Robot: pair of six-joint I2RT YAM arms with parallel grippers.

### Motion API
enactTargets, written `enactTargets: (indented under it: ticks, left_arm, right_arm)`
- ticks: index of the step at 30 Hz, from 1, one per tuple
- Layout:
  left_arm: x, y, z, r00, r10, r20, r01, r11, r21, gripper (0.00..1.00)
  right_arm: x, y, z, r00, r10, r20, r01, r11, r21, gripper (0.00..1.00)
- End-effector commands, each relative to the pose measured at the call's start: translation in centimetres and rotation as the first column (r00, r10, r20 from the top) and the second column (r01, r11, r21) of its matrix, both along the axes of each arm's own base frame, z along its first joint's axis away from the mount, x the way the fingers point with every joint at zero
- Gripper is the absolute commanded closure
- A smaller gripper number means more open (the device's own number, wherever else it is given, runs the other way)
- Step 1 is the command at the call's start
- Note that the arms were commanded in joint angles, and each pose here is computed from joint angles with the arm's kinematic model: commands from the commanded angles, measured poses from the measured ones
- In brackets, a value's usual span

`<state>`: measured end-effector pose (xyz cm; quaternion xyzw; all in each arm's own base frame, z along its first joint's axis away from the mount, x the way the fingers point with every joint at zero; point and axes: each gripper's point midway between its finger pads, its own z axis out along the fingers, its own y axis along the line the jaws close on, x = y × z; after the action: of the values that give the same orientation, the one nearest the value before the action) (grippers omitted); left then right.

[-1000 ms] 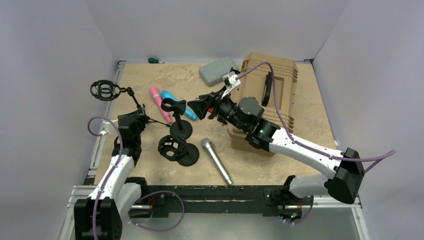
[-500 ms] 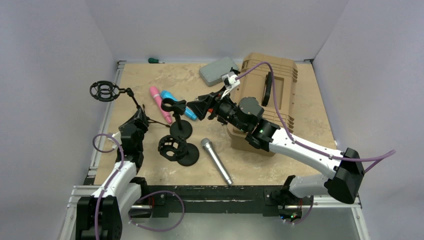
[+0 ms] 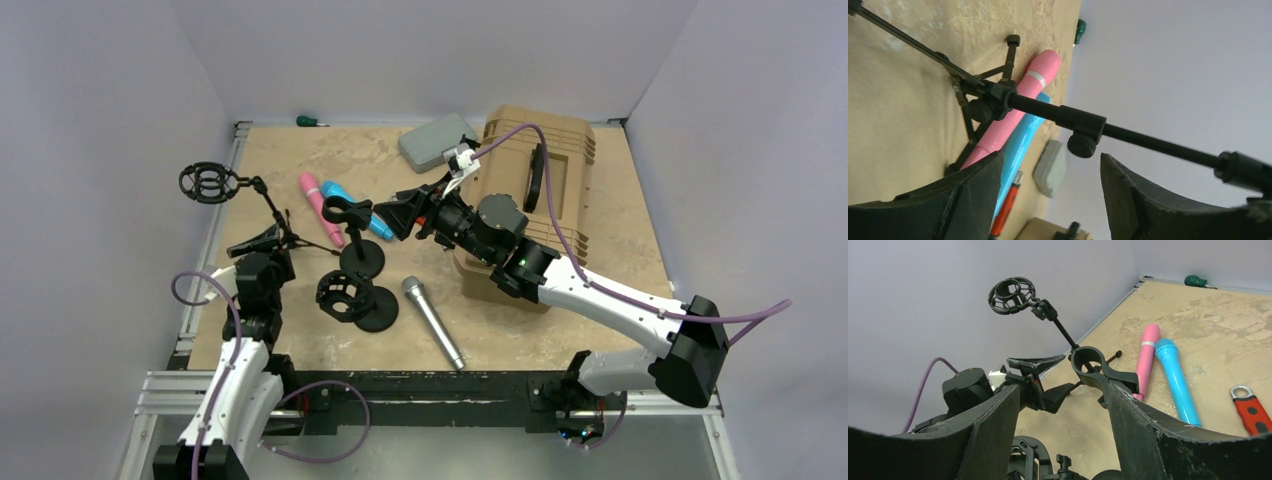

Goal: Remove the microphone from the stand

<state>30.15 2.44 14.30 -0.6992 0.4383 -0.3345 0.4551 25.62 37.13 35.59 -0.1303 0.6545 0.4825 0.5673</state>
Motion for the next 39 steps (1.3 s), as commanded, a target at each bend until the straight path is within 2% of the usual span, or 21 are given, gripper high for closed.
enactTargets:
  ticks: [1,2,3,7,10,11,14,19,23,28,33,39]
  left_arm:
    - [-1.8,0.2,-1.1,0.987,-0.093,-0.132,0.128,0.946,0.297,0.27]
    - [-2.0,0.2,-0.6,0.985,-0.117,-0.130,0.157,0.916,0.370,0.17]
    - [-2.0,0.2,-0.1,0.981,-0.135,-0.139,0.183,0.885,0.427,0.14]
    - [-2.1,0.2,1.7,0.964,-0.181,-0.193,0.262,0.759,0.596,0.14]
    - [-1.2,-0.2,4.1,0.952,-0.233,-0.200,0.303,0.615,0.728,0.16]
    - [-1.0,-0.2,4.4,0.945,-0.241,-0.219,0.322,0.584,0.745,0.17]
    - [-0.2,-0.2,4.2,0.933,-0.255,-0.255,0.359,0.603,0.713,0.19]
    - [1.5,-1.1,4.9,0.927,-0.310,-0.212,0.368,0.633,0.681,0.23]
    - [2.5,-1.5,4.6,0.919,-0.330,-0.215,0.387,0.654,0.650,0.34]
    - [2.6,-0.7,5.0,0.935,-0.289,-0.205,0.350,0.654,0.671,0.52]
    - [2.0,0.5,4.3,0.948,-0.224,-0.227,0.319,0.654,0.686,0.56]
    - [3.1,0.0,4.2,0.946,-0.251,-0.203,0.321,0.658,0.681,0.59]
  right_arm:
    - [-0.2,-0.5,1.6,0.999,-0.003,0.036,0.002,0.999,0.047,0.36]
    - [-0.2,-0.5,1.7,0.999,-0.004,0.036,0.002,0.999,0.047,0.36]
    - [-0.2,-0.4,1.6,0.999,-0.002,0.035,0.001,0.999,0.045,0.36]
    - [-0.3,-0.3,1.6,0.999,0.004,0.035,-0.006,0.999,0.047,0.36]
    - [-0.2,-0.3,1.6,0.999,0.003,0.035,-0.004,0.999,0.046,0.36]
    - [-0.2,-0.4,1.6,0.999,0.001,0.035,-0.003,0.999,0.046,0.36]
    - [-0.2,-0.4,1.5,0.999,-0.001,0.034,0.000,0.999,0.046,0.36]
    - [-0.1,-0.3,1.3,0.999,-0.002,0.033,0.000,0.999,0.040,0.36]
    - [-0.1,-0.5,1.5,0.999,-0.007,0.037,0.005,0.999,0.040,0.36]
    - [0.0,-0.6,1.5,0.999,-0.013,0.040,0.012,0.999,0.039,0.36]
    - [0.0,-0.4,1.4,0.999,-0.008,0.038,0.006,0.999,0.038,0.36]
    - [0.0,-0.3,1.3,0.999,-0.007,0.037,0.006,0.999,0.034,0.36]
